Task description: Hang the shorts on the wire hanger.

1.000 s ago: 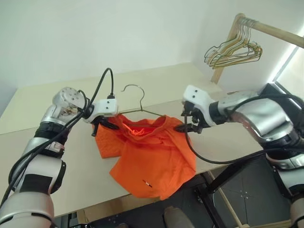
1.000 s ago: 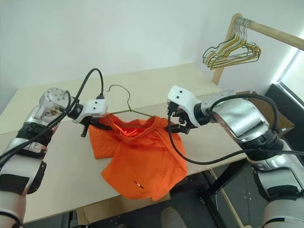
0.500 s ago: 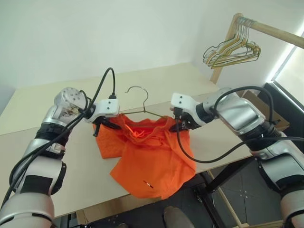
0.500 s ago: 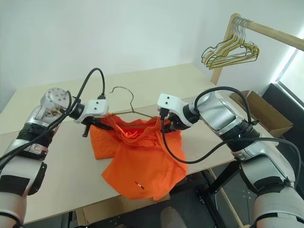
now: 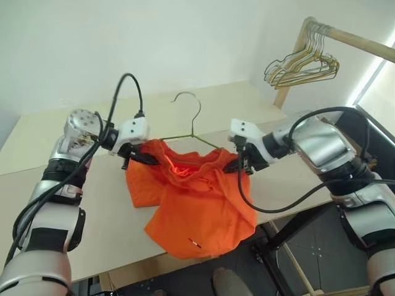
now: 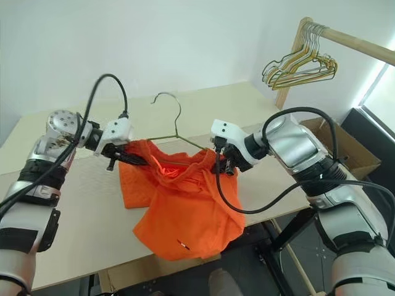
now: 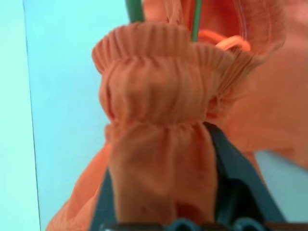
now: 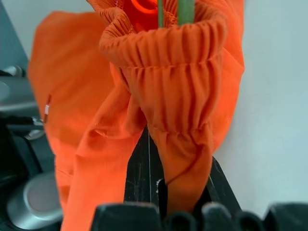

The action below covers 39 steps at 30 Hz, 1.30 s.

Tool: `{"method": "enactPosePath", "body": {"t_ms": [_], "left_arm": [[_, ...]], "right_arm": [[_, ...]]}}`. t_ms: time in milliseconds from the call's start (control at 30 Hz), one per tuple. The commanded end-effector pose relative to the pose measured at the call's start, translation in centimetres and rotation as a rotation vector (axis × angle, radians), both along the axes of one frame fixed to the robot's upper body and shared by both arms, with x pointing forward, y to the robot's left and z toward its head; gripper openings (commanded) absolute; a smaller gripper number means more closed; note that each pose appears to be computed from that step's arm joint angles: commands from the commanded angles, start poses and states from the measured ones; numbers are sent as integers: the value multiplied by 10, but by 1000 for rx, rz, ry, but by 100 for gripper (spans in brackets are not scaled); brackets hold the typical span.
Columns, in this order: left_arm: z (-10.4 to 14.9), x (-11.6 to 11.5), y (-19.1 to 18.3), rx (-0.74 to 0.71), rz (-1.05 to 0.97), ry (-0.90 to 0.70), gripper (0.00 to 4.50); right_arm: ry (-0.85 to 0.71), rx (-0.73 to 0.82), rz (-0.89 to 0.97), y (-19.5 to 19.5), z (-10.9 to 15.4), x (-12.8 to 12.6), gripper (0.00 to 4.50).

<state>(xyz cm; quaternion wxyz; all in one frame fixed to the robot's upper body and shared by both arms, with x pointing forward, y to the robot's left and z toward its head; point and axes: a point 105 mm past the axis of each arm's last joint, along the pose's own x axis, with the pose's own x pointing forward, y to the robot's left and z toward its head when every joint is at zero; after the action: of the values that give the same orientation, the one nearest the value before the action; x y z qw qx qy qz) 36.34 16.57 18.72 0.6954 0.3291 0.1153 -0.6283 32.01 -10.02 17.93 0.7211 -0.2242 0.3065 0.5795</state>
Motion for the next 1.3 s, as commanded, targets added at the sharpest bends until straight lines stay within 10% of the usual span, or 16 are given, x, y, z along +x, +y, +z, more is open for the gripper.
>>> {"method": "enactPosePath", "body": {"t_ms": [33,267,633,1033,1300], "left_arm": [[30,4,11,-111,52,-46,257],[72,19,25,-432,276,-109,448],[131,-41,-54,-1045,173,110,448],[125,-65,-77,-1042,91,151,448],[124,-66,-79,-1021,81,147,448]], "right_arm": [[32,76,-93,-19,10,-12,0],[90,161,-434,-67,-4,-34,0],[-81,230,-1025,-147,-9,-45,0],[-314,405,-1545,-213,44,-19,0],[-201,674,-1861,-252,72,-7,0]]}}
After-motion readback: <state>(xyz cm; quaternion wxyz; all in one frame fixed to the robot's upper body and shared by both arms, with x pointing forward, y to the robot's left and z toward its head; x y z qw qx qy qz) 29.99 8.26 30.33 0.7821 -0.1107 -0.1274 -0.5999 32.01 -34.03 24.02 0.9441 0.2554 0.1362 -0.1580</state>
